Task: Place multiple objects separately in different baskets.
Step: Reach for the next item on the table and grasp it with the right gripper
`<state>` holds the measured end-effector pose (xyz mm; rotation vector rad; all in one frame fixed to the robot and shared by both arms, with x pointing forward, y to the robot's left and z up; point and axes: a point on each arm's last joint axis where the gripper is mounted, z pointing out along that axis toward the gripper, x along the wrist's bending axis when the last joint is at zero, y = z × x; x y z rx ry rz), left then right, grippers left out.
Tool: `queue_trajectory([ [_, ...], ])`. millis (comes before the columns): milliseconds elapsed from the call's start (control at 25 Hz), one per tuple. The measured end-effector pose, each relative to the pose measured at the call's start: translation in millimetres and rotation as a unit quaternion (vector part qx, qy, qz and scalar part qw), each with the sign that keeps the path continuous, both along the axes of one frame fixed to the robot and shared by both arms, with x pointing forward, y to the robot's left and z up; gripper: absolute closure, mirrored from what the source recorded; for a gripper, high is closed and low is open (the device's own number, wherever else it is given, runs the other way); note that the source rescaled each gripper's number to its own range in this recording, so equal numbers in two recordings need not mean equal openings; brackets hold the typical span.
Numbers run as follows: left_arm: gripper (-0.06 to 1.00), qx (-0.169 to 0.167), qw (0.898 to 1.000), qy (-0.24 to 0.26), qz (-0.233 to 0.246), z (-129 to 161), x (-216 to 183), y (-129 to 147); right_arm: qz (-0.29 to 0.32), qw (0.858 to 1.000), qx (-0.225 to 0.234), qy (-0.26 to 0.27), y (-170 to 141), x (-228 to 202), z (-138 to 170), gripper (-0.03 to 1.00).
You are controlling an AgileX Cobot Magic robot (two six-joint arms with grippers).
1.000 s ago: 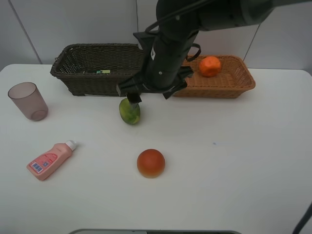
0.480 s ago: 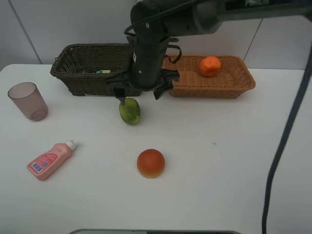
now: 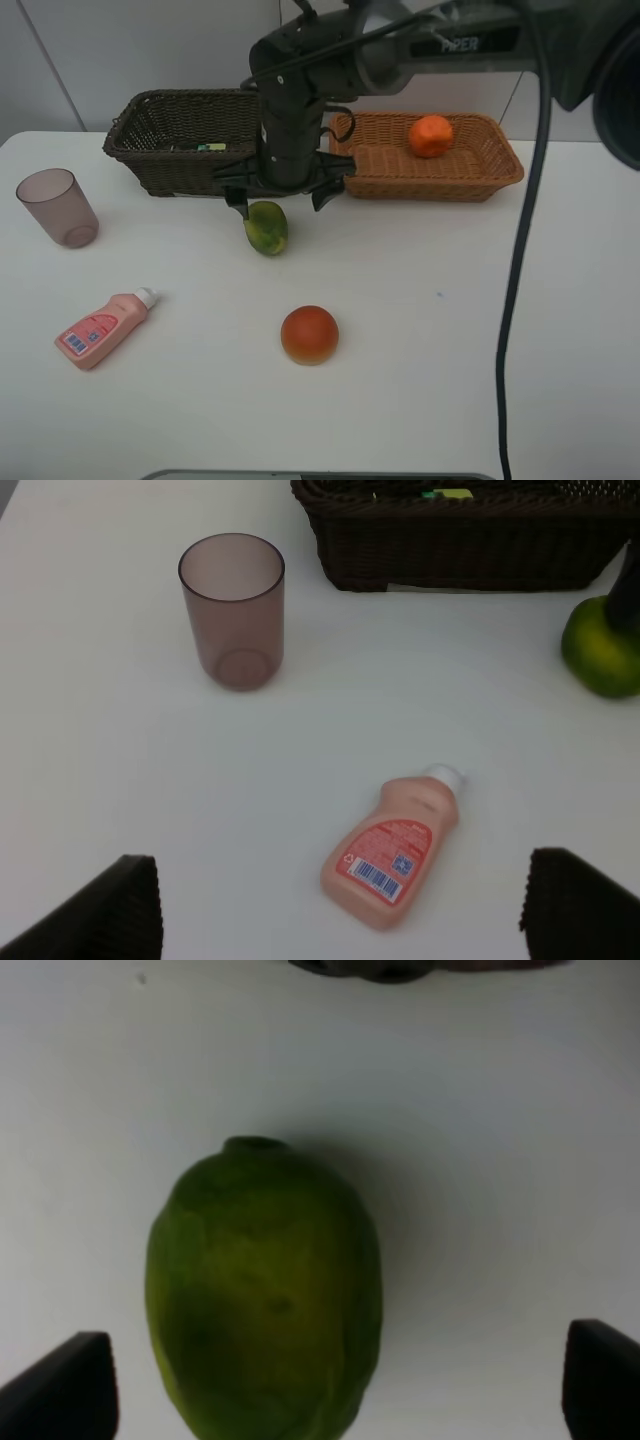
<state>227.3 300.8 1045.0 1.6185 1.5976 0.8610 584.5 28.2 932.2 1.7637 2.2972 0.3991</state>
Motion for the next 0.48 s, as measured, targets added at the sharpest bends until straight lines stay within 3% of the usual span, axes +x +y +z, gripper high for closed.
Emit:
queue_trajectory([
  [320,0.03,0.000,1.000,0.000,0.000,0.0,0.0,0.0,-0.019,0.999,0.042,-0.024,6.5,5.1,0.0,-0.03],
  [480,0.03,0.000,1.000,0.000,0.000,0.0,0.0,0.0,-0.024,0.999,0.042,-0.025,10.0,9.2,-7.8,-0.03],
])
